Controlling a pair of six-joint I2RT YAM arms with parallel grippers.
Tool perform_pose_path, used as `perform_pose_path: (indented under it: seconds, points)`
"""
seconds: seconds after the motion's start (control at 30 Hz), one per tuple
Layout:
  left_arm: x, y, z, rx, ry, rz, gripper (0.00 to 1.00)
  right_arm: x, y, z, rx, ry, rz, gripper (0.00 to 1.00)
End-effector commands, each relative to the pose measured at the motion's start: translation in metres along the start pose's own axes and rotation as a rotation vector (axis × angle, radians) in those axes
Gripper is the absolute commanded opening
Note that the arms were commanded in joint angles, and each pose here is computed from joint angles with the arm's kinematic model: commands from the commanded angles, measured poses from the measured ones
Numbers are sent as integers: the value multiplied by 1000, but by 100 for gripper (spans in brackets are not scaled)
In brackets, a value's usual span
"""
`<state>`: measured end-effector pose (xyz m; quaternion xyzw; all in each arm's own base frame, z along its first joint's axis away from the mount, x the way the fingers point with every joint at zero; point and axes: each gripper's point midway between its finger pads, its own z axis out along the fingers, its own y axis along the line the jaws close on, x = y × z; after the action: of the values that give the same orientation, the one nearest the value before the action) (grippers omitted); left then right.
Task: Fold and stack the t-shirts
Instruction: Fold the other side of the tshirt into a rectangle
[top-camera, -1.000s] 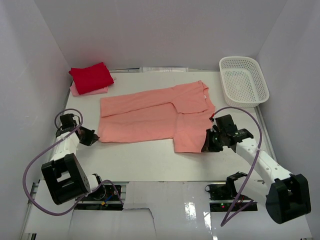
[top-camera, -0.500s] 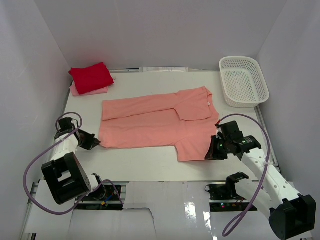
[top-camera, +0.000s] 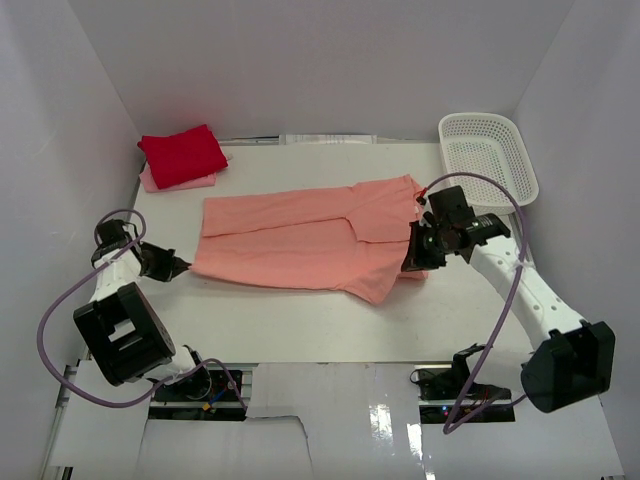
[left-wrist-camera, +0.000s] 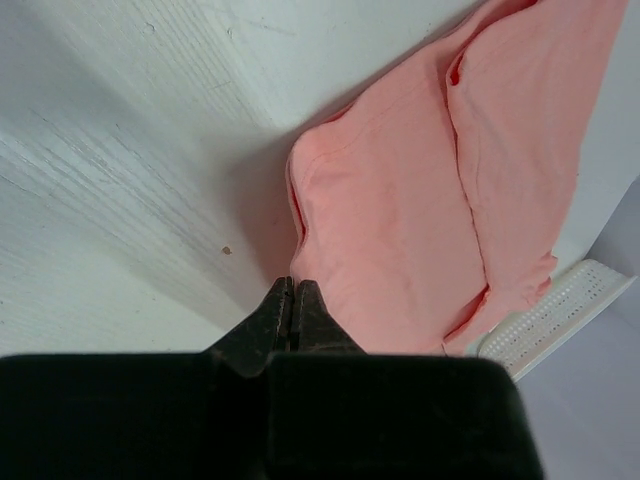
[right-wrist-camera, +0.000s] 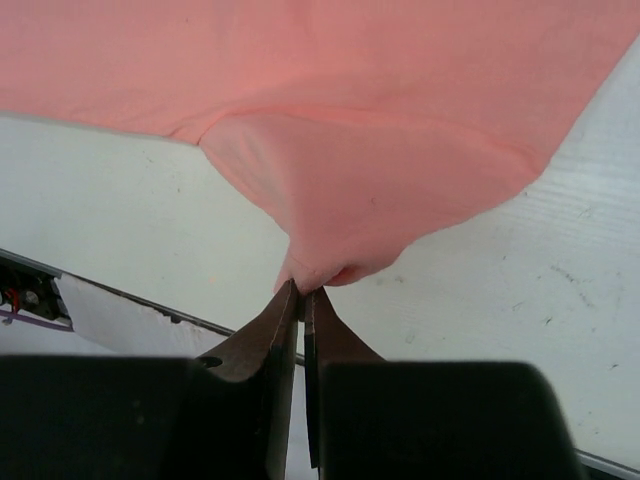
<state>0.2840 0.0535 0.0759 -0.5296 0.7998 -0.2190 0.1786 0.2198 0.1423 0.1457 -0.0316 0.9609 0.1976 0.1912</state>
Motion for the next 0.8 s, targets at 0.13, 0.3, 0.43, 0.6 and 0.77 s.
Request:
perform_pose_path:
  seconds: [0.13, 0.3, 0.43, 0.6, 0.77]
  points:
    - [-19, -29, -7, 100, -59, -22, 0, -71, 0, 4, 41, -85, -85, 8]
    - [-35, -34, -5, 82, -90, -14, 0, -113, 2, 5, 40, -126, -88, 8]
    - [-42, -36, 2, 63, -74, -31, 0, -137, 3, 4, 22, -148, -84, 8]
    - [-53, -41, 6, 57, -88, -48, 0, -163, 6, 2, 10, -168, -88, 8]
    - [-63, -49, 13, 67, -86, -55, 0, -193, 12, 7, -6, -182, -97, 8]
